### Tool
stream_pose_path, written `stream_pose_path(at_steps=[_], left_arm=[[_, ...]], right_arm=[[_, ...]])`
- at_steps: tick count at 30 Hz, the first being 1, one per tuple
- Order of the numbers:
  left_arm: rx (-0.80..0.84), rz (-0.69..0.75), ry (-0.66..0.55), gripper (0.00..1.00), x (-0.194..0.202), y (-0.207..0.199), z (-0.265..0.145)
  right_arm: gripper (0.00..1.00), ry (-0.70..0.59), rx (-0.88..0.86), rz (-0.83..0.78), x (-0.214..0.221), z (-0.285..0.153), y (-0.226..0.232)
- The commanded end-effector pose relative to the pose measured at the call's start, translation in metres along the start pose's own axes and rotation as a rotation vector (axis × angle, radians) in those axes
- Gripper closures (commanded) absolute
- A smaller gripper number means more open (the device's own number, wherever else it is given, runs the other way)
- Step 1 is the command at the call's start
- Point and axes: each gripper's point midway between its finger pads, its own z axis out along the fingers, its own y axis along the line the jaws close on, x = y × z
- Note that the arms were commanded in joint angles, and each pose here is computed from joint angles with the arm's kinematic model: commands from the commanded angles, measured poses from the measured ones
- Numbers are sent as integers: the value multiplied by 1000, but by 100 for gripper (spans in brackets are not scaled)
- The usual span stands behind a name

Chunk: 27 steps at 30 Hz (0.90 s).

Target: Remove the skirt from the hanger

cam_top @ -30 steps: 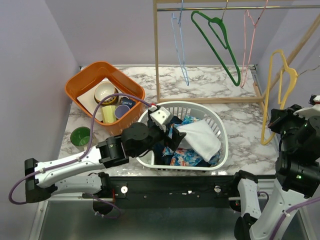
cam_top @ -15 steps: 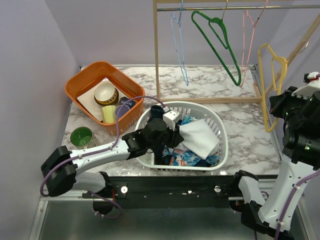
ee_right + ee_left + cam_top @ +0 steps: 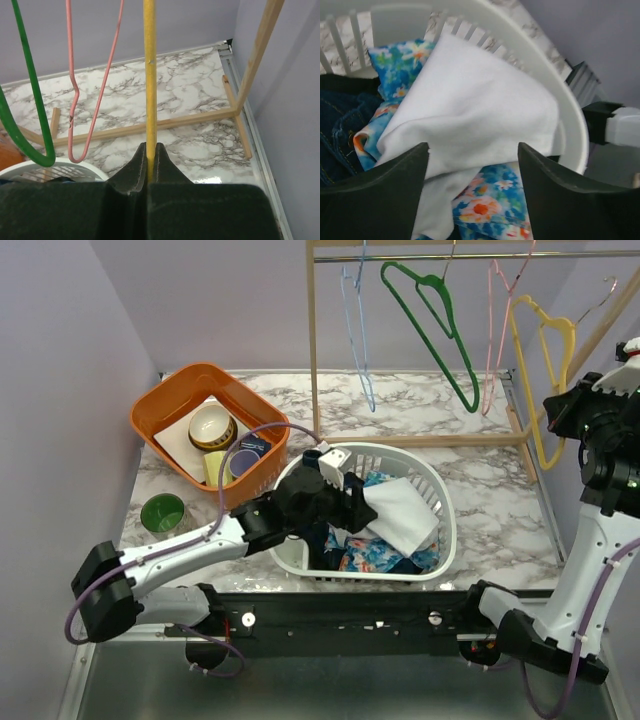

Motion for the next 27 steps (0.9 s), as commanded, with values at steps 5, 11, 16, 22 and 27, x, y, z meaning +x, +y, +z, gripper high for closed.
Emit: stream_pose_path(at_steps=[5,11,16,22,27], left_arm=[[186,207,-133,1,-79,-63,-73],[151,371,-162,1,-87,-56,-112],[44,520,-283,1,-90,-27,-130],[-9,579,-386,1,-93,-13,-145],[-11,594,-411,1,-95,-13,-147]], right_arm=[[99,-82,-101,-140,-38,17,10],[99,-103,-88,-158,-56,33,3],[99,-115,-61,-178,-69,43,-5],[99,-137,-51,-182,-79,57,-11],[99,-88,-41,-167,-70,81,-22]])
